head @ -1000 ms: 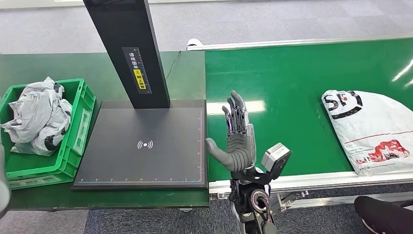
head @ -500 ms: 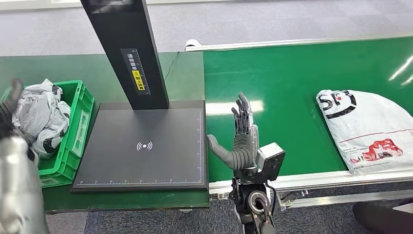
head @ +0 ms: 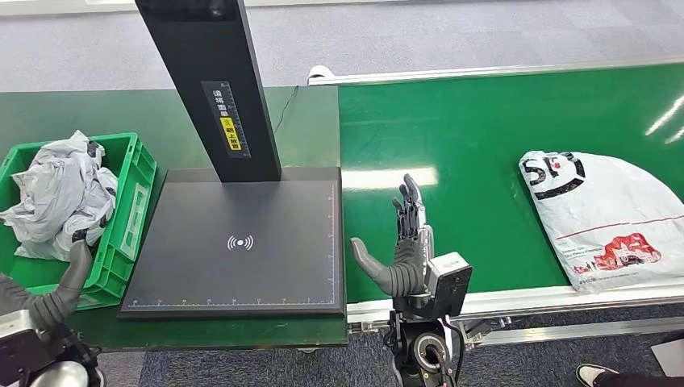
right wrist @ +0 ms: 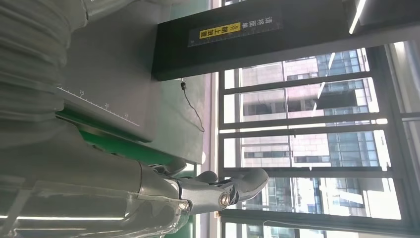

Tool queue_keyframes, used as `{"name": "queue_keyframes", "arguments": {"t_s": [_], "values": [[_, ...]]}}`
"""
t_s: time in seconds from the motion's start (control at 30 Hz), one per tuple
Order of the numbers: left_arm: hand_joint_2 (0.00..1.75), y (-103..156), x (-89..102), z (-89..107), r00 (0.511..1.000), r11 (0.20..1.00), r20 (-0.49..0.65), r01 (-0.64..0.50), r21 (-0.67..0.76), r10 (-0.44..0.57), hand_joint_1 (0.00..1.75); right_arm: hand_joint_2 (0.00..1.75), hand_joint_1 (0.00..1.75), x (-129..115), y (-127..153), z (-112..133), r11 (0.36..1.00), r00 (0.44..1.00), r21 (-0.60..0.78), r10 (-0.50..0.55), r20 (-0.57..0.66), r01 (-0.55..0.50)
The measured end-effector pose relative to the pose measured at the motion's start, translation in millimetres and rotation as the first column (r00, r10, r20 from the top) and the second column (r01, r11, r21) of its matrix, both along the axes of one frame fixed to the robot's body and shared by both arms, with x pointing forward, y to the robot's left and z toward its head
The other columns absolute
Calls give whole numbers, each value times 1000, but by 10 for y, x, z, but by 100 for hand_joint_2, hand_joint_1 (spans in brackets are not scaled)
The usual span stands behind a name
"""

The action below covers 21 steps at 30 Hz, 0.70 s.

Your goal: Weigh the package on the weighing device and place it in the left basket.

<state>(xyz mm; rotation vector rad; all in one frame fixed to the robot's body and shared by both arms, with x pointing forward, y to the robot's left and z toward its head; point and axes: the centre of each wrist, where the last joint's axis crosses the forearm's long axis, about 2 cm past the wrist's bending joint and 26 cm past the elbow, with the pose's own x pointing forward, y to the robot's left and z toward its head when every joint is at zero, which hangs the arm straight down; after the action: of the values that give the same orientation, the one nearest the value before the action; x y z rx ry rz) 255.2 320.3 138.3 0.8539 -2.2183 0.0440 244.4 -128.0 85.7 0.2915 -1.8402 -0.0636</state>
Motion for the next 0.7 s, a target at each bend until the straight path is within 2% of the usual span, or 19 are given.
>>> {"name": "queue_keyframes", "arguments": {"t_s": [0.07,0.13,0.27,0.33,0.4,0.47,0.6,0.7], "values": [[175,-26,-34,3,1000,1000,0,22,-17,-22,0,175,0,-5,-3,-4,1000,1000,-7,-5,-4,5],[175,-91,-129,-35,996,993,-10,86,-76,-87,0,175,0,-25,-12,-20,999,1000,-26,-19,-15,18],[175,-433,-496,-228,940,900,-8,323,-292,-341,0,175,0,-129,-71,-130,996,997,-84,-45,-56,40],[87,-610,-620,-297,907,845,0,393,-363,-422,0,175,0,-183,-108,-203,994,995,-101,-52,-82,43],[87,-755,-714,-346,875,787,16,443,-429,-484,0,175,0,-261,-154,-302,993,991,-110,-63,-116,50],[175,-871,-776,-393,842,726,26,480,-492,-539,0,175,0,-376,-202,-419,992,987,-111,-68,-148,52],[175,-1011,-868,-526,766,614,-4,512,-600,-643,0,175,0,-649,-264,-634,992,979,-118,-66,-190,44],[175,-1096,-915,-623,704,568,-50,528,-631,-708,0,175,0,-756,-261,-711,992,976,-122,-69,-208,44]]}}
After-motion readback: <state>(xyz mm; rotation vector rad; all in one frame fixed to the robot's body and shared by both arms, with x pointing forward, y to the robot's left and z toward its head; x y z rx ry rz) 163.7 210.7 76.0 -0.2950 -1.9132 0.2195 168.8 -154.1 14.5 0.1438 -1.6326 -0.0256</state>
